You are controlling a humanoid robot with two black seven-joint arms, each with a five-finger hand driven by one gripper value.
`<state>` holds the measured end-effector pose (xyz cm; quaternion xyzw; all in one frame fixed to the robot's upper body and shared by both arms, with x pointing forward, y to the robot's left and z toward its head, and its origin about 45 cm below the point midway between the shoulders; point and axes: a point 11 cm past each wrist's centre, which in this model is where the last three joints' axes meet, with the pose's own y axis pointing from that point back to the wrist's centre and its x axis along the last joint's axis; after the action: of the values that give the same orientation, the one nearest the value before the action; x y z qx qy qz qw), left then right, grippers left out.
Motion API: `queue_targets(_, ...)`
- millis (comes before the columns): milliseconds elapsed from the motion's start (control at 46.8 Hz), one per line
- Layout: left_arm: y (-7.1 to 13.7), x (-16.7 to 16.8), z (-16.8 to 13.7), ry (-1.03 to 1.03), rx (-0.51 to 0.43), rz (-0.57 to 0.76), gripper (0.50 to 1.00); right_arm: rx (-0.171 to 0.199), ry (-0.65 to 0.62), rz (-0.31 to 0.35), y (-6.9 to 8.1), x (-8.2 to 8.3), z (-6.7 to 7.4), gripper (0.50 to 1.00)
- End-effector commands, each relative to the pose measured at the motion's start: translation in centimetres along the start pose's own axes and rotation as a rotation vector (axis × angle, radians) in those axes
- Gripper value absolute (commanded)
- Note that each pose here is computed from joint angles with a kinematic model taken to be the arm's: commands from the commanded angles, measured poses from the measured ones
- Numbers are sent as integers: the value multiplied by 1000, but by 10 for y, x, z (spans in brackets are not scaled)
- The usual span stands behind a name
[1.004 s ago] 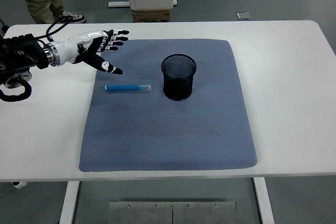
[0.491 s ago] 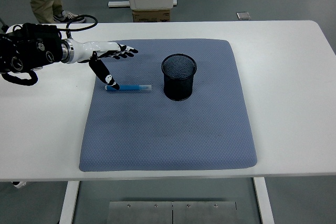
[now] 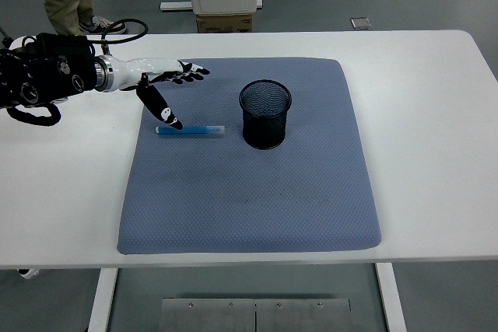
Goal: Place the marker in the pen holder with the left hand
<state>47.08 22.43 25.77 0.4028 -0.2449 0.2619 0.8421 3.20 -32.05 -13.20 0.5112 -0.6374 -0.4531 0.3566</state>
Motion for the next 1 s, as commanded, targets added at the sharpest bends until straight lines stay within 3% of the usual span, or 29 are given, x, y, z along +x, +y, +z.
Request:
queue_targets(0,-5,-8,1,-40,20,-34,1000,0,0,-1,0,0,0,1000)
queue_targets(278,-3,-9,-16,-163,182,-80,1000,0,0,-1,0,0,0,1000)
queue_targets(684,-13,-16,13,-162,146,-192,1000,0,0,-1,0,0,0,1000)
queue_targets(983,-13,-15,21,-175,180,-237,1000,0,0,-1,0,0,0,1000)
